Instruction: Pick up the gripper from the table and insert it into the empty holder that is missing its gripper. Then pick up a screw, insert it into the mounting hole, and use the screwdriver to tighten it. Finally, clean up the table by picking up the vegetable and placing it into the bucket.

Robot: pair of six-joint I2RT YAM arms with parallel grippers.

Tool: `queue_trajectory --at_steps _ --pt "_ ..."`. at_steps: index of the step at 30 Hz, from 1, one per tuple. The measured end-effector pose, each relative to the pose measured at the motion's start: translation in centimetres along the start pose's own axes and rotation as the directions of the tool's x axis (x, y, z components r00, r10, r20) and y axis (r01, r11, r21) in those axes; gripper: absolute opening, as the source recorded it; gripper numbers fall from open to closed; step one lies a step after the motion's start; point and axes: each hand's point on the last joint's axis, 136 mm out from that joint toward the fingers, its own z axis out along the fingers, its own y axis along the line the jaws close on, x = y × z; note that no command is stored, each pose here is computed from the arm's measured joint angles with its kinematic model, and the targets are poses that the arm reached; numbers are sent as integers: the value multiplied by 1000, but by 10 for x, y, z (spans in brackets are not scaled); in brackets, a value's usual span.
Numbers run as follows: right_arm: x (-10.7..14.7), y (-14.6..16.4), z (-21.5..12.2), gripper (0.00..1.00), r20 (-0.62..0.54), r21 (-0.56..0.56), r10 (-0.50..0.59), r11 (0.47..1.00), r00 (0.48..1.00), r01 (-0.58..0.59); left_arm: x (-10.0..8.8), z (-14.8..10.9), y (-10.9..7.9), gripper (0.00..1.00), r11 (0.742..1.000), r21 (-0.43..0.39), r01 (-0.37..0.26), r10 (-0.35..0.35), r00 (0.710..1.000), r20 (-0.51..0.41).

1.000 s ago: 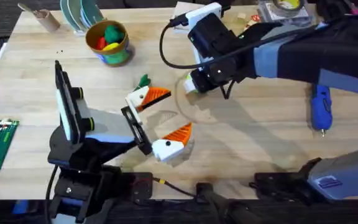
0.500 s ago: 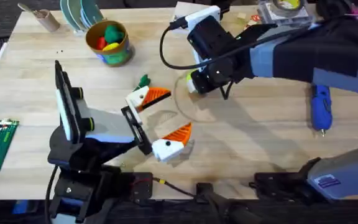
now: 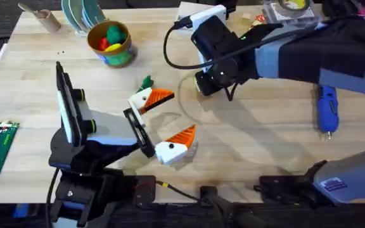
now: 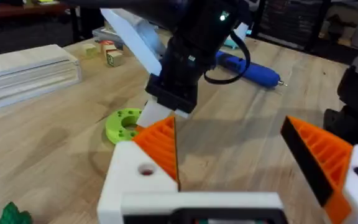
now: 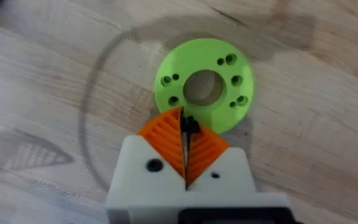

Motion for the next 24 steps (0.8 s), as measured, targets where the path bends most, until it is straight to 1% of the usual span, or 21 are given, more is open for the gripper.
queue_trajectory --at_steps 6,8,12,17,22,23,24 --pt "0 -1 -1 8 -1 7 -1 1000 1000 1 0 0 0 992 1000 0 1 -1 1000 -1" --pt "1 -6 -5 8 -18 36 -9 999 1000 10 0 0 0 993 1000 0 0 0 1000 0" --pt "-11 -7 -19 8 -14 50 -16 999 1000 16 0 0 0 993 1000 1 1 -1 1000 -1" --pt "-33 -6 -43 8 14 49 -36 998 999 35 0 0 0 993 1000 2 1 -1 1000 -1" --pt "-53 7 -70 8 35 -21 -89 996 995 89 0 0 -1 993 1000 4 1 -1 1000 -1" --pt "-62 15 -89 8 48 -66 -113 991 992 116 0 0 -1 993 1000 8 1 -1 1000 -1" --pt "-64 17 -95 8 49 -76 -124 989 991 127 0 0 -1 993 1000 8 1 -1 1000 -1"
